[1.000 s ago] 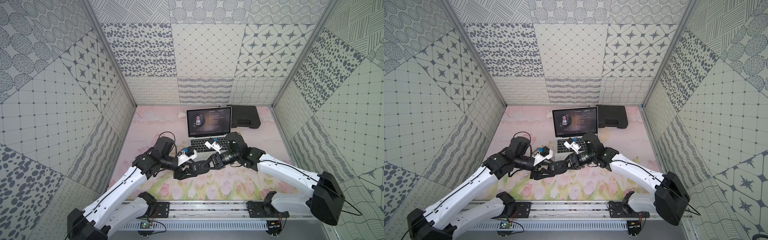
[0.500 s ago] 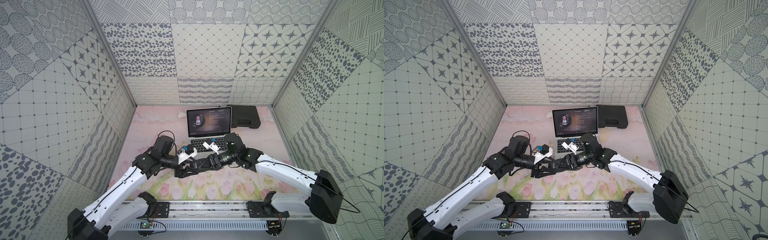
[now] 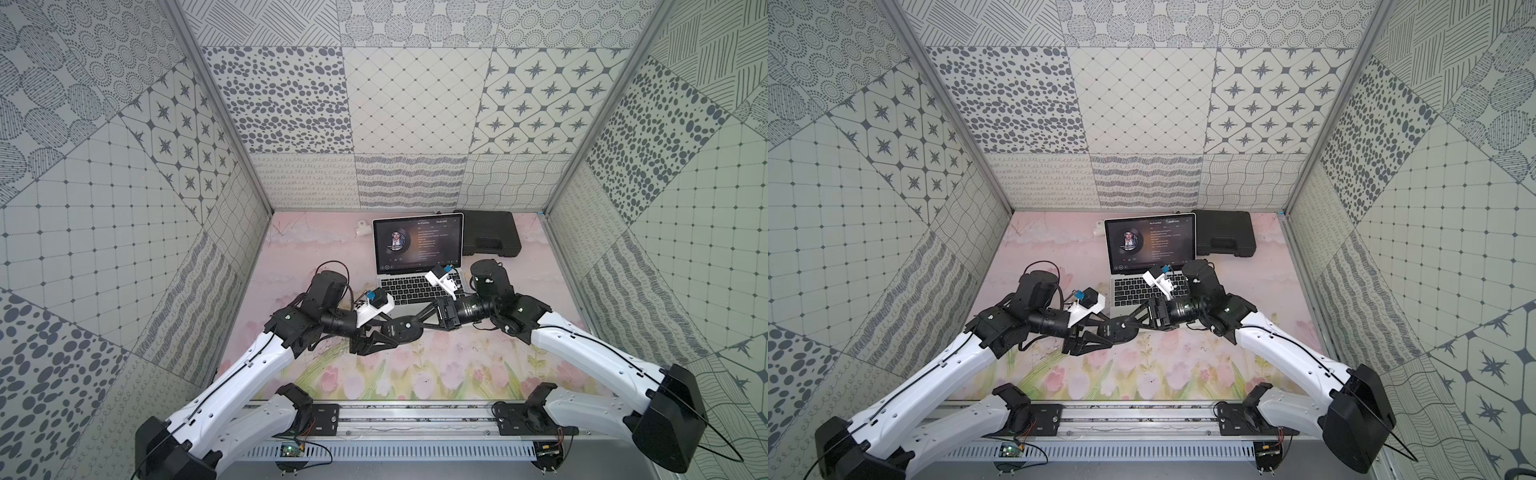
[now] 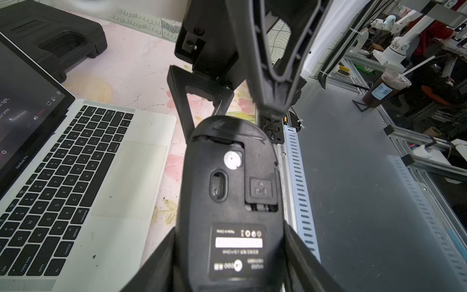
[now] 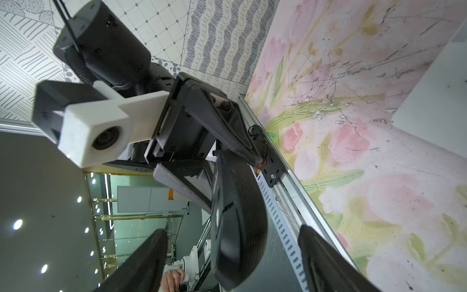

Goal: Remove the wireless mouse receiver from the laptop
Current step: Close the lid on the mouse.

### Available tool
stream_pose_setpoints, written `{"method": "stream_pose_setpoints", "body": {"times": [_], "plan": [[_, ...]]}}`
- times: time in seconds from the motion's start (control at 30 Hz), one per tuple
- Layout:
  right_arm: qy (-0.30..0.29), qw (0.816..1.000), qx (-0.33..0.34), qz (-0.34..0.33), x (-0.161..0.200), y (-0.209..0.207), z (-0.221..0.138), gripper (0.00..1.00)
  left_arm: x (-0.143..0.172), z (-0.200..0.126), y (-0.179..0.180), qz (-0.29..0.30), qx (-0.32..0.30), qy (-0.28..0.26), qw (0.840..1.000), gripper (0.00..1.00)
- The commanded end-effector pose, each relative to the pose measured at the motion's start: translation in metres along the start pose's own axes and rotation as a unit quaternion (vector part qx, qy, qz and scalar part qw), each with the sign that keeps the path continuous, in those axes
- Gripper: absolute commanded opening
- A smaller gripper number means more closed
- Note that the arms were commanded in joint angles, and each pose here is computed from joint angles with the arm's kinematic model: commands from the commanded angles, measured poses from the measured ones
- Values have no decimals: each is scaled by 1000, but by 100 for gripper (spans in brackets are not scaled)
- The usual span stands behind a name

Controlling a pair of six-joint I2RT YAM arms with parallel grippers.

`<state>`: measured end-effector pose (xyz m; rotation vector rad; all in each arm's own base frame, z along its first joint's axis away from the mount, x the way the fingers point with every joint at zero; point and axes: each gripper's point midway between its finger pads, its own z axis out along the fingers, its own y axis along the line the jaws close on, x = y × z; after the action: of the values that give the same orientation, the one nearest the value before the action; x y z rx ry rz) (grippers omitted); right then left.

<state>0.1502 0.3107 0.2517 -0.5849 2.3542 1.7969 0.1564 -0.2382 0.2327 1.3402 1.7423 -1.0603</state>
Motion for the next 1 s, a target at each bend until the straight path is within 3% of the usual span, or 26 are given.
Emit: {"method": "stream_pose_setpoints", "body": {"times": [0.0,0.27,0.63,0.97], "plan": [[16,1000,3,7,11,-9,2,79,-15,-2,-3,18,14,-25,999,0],[28,1000,0,7,16,-11,7,59,-15,-2,-3,15,14,-22,1000,0],[39,998,38,15,16,-24,11,54,-17,-3,-3,13,15,-26,999,0],[35,999,20,7,11,-14,16,51,-18,-2,-4,10,19,-26,999,0]]}}
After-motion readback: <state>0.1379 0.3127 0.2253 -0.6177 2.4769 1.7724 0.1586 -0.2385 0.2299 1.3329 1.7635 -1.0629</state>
